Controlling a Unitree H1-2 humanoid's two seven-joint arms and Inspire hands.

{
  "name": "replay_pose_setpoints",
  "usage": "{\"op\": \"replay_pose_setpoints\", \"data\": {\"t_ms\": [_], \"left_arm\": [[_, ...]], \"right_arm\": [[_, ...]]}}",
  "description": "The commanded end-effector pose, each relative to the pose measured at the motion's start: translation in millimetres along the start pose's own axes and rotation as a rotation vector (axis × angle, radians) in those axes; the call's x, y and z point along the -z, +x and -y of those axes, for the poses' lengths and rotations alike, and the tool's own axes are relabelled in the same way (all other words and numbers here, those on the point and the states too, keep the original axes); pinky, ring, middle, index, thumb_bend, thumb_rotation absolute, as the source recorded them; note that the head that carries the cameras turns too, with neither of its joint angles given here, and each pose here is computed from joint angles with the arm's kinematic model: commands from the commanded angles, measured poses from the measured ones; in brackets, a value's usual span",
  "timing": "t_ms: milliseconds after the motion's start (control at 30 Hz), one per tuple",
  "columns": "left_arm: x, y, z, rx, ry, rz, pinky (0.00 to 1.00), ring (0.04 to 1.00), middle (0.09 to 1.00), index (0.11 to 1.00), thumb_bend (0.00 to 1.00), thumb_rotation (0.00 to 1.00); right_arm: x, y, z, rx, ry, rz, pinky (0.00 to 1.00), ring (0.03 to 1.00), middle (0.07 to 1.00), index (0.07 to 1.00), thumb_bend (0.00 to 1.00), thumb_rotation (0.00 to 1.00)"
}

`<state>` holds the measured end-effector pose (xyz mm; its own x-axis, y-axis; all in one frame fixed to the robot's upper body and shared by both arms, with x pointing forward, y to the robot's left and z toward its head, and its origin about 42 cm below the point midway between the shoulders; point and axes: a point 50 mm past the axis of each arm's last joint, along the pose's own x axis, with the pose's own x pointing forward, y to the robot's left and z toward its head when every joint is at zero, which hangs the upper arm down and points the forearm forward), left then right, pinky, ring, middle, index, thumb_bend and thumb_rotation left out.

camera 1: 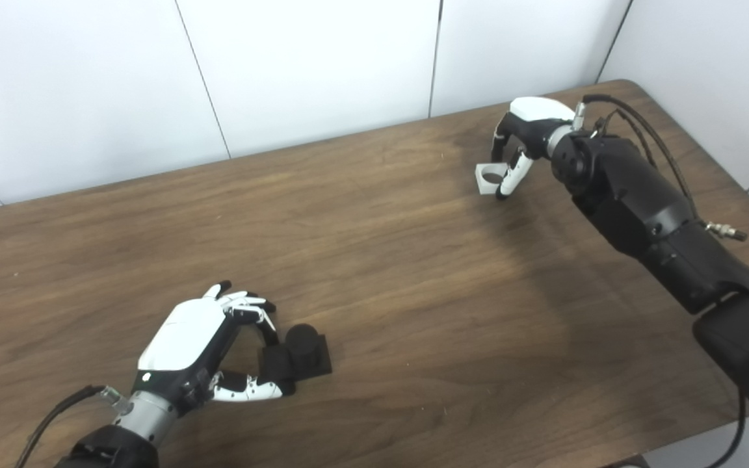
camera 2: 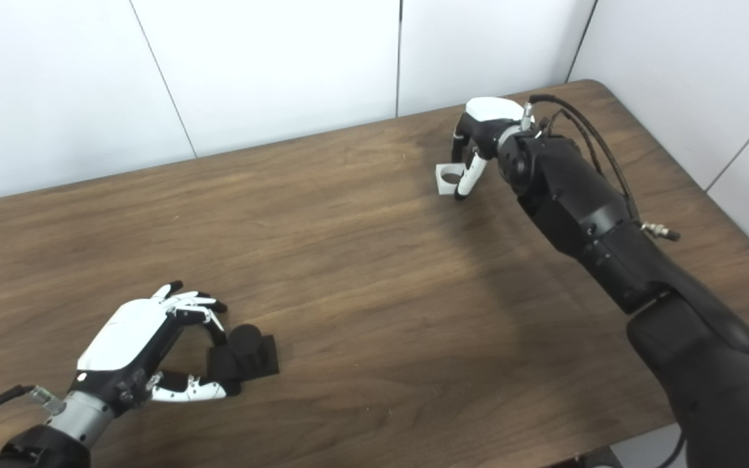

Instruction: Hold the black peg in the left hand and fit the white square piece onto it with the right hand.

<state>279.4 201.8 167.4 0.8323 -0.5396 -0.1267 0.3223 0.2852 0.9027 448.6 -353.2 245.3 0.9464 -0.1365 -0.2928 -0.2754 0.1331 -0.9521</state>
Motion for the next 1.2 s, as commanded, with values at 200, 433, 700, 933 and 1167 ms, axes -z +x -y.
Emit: {"op": "replay_pose_setpoints", "data": {"t_ms": [200, 433, 700, 933, 1167], "left_arm": [[3.5, -3.8, 9.3, 0.070, 0.020, -0.006, 1.00, 0.864, 0.770, 0.486, 0.52, 0.05], [0.3, -0.9, 12.9, 0.076, 0.016, -0.013, 1.00, 0.872, 0.776, 0.485, 0.52, 0.05], [-4.0, 3.1, 18.2, 0.075, 0.023, -0.011, 1.00, 0.868, 0.776, 0.486, 0.52, 0.05], [-9.6, 6.6, 21.2, 0.098, 0.022, -0.032, 1.00, 0.883, 0.788, 0.487, 0.52, 0.05], [-12.7, 10.4, 24.5, 0.092, 0.014, -0.030, 1.00, 0.885, 0.789, 0.488, 0.52, 0.05]], "right_arm": [[-9.4, -17.7, 40.2, 0.102, -0.033, 0.115, 0.86, 0.918, 0.793, 0.485, 0.52, 0.13], [-35.3, -46.7, 57.4, 0.122, -0.090, 0.233, 0.90, 0.921, 0.778, 0.483, 0.52, 0.13], [-61.8, -76.6, 62.6, 0.118, -0.147, 0.355, 0.89, 0.902, 0.769, 0.483, 0.52, 0.13], [-92.2, -109.7, 63.9, 0.112, -0.178, 0.517, 0.87, 0.896, 0.761, 0.484, 0.52, 0.13], [-118.9, -133.0, 61.9, 0.118, -0.197, 0.645, 0.82, 0.876, 0.753, 0.483, 0.52, 0.13]]}}
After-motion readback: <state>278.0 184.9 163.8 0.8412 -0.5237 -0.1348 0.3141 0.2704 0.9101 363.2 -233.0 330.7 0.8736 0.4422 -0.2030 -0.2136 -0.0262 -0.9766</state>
